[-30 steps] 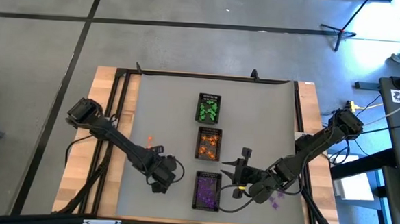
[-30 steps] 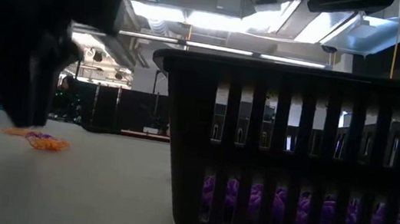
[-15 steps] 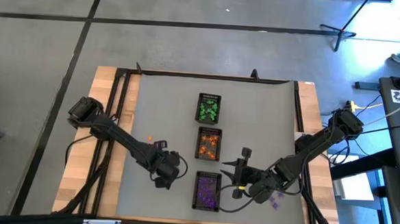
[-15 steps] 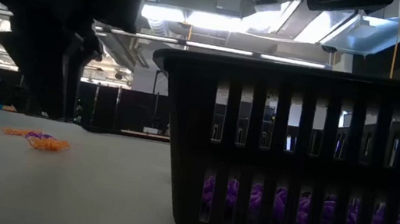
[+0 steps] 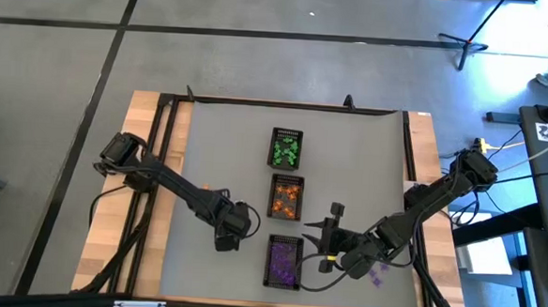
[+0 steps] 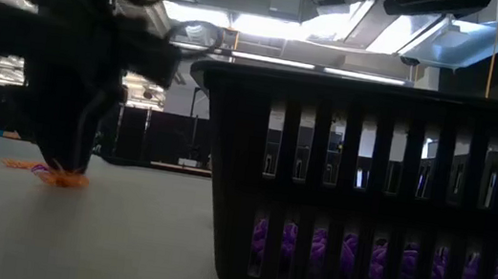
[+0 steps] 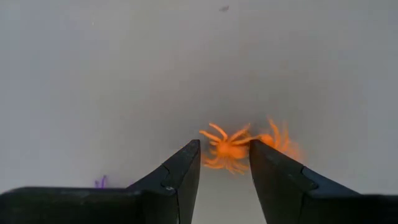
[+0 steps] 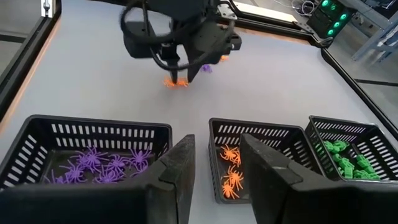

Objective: Sort Halloween decoration
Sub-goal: Put the orange spider toy into the middle black bin

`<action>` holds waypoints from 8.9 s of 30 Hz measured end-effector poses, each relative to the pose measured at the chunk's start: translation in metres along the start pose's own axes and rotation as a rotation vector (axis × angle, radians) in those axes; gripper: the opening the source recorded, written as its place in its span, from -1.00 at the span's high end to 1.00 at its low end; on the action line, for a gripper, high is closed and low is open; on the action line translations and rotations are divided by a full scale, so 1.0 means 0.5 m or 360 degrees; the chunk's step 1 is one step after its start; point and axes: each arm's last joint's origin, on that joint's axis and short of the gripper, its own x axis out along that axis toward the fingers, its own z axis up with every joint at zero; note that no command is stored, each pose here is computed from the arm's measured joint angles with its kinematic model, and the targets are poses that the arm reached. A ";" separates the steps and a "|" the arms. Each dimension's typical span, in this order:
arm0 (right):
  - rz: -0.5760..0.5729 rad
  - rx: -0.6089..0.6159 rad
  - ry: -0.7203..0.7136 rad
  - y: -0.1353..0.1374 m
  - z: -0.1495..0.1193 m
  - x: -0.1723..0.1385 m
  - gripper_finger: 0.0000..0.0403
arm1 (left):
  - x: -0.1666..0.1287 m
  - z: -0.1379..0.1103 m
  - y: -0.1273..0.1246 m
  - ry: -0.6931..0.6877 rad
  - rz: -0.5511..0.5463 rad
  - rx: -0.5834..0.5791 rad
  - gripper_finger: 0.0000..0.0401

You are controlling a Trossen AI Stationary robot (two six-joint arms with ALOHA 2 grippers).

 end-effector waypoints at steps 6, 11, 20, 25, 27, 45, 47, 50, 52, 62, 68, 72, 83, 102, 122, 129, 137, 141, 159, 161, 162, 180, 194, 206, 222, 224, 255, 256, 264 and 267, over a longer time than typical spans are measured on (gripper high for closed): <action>0.0001 0.0001 -0.0001 0.000 0.000 0.000 0.39 | 0.026 -0.014 0.019 0.0024 -0.0052 -0.0040 0.35; -0.0003 0.0001 -0.0002 0.000 0.000 0.000 0.39 | 0.021 -0.013 0.014 0.0017 -0.0055 -0.0010 0.57; -0.0011 0.0002 -0.0006 0.000 0.000 0.000 0.39 | -0.044 0.020 0.007 -0.0156 -0.0053 0.0044 0.97; -0.0014 0.0001 -0.0007 0.000 0.000 0.000 0.39 | -0.093 0.051 -0.004 -0.0310 -0.0035 0.0098 1.00; -0.0015 0.0001 -0.0007 0.000 0.000 0.000 0.39 | -0.113 0.068 -0.010 -0.0386 -0.0047 0.0138 1.00; -0.0029 0.0000 -0.0011 -0.001 0.001 0.000 0.39 | -0.185 0.226 0.062 -0.1053 -0.0079 0.0149 0.88; -0.0029 -0.0003 -0.0009 -0.001 0.000 0.000 0.39 | -0.179 0.228 0.070 -0.1026 -0.0056 0.0138 0.78; -0.0034 -0.0019 0.0006 -0.002 -0.002 0.000 0.39 | -0.177 0.228 0.074 -0.1006 -0.0048 0.0136 0.62; -0.0038 -0.0033 0.0019 -0.003 -0.004 0.000 0.39 | -0.177 0.225 0.070 -0.0994 -0.0063 0.0150 0.53; 0.0133 0.0084 0.0241 -0.002 -0.026 -0.002 0.39 | -0.172 0.174 -0.019 -0.0890 -0.0160 0.0392 0.43; 0.0138 0.0227 0.0488 -0.011 -0.053 -0.007 0.39 | -0.215 0.113 -0.062 -0.0926 -0.0052 0.0475 0.44; 0.0156 0.0318 0.0592 -0.012 -0.061 0.000 0.39 | -0.225 0.064 -0.056 -0.1012 -0.0038 0.0422 0.45; 0.0148 0.0400 0.0949 -0.038 -0.144 0.111 0.34 | -0.210 -0.057 0.039 -0.1711 -0.0414 0.0015 0.45; 0.0171 0.0516 0.1042 -0.075 -0.205 0.172 0.64 | -0.205 -0.070 0.053 -0.1881 -0.0452 -0.0099 0.45; 0.0259 0.0612 0.1036 -0.084 -0.172 0.148 0.15 | -0.204 -0.070 0.053 -0.1876 -0.0450 -0.0095 0.45; 0.0221 0.0586 0.1077 -0.067 -0.199 0.177 -0.10 | -0.203 -0.071 0.053 -0.1869 -0.0446 -0.0091 0.45; 0.0201 0.0530 0.1055 -0.071 -0.198 0.174 0.46 | -0.203 -0.071 0.053 -0.1866 -0.0443 -0.0089 0.45; 0.0228 0.0539 0.1022 -0.075 -0.186 0.166 0.86 | -0.203 -0.071 0.053 -0.1866 -0.0443 -0.0089 0.45; 0.0114 0.0473 0.0295 -0.115 -0.036 0.113 0.93 | -0.202 -0.071 0.053 -0.1863 -0.0440 -0.0087 0.45; 0.0146 0.0474 0.0183 -0.121 -0.014 0.122 0.90 | -0.202 -0.071 0.053 -0.1863 -0.0441 -0.0087 0.45; 0.0160 0.0486 0.0160 -0.128 -0.009 0.127 0.87 | -0.202 -0.071 0.053 -0.1863 -0.0440 -0.0087 0.45; 0.0377 0.0525 0.0221 -0.169 -0.005 0.155 -0.03 | -0.202 -0.071 0.053 -0.1863 -0.0441 -0.0088 0.45; 0.0203 0.0268 -0.0096 -0.032 -0.060 0.063 0.10 | -0.207 -0.068 0.054 -0.1889 -0.0506 -0.0204 0.45; 0.0198 0.0257 -0.0073 -0.034 -0.063 0.064 0.10 | -0.104 -0.070 0.049 -0.1149 -0.0622 0.0024 0.45; 0.0244 0.0335 -0.0049 -0.033 -0.063 0.065 0.10 | -0.006 -0.081 -0.029 -0.0276 -0.0213 0.0217 0.45; 0.0259 0.0335 -0.0044 -0.033 -0.064 0.064 0.10 | 0.000 -0.080 -0.031 -0.0261 -0.0203 0.0213 0.45; 0.0250 0.0319 -0.0016 -0.033 -0.068 0.065 0.10 | -0.158 0.051 -0.063 -0.0605 0.0363 0.0511 1.00; 0.0249 0.0319 -0.0016 -0.033 -0.068 0.065 0.10 | -0.167 0.062 -0.065 -0.0664 0.0372 0.0514 1.00; 0.0244 0.0307 0.0000 -0.034 -0.070 0.065 0.10 | -0.163 0.099 -0.047 -0.0618 0.0045 0.0552 1.00; 0.0232 0.0316 0.0039 -0.035 -0.075 0.065 0.10 | -0.135 0.080 -0.046 -0.0489 -0.0053 0.0596 1.00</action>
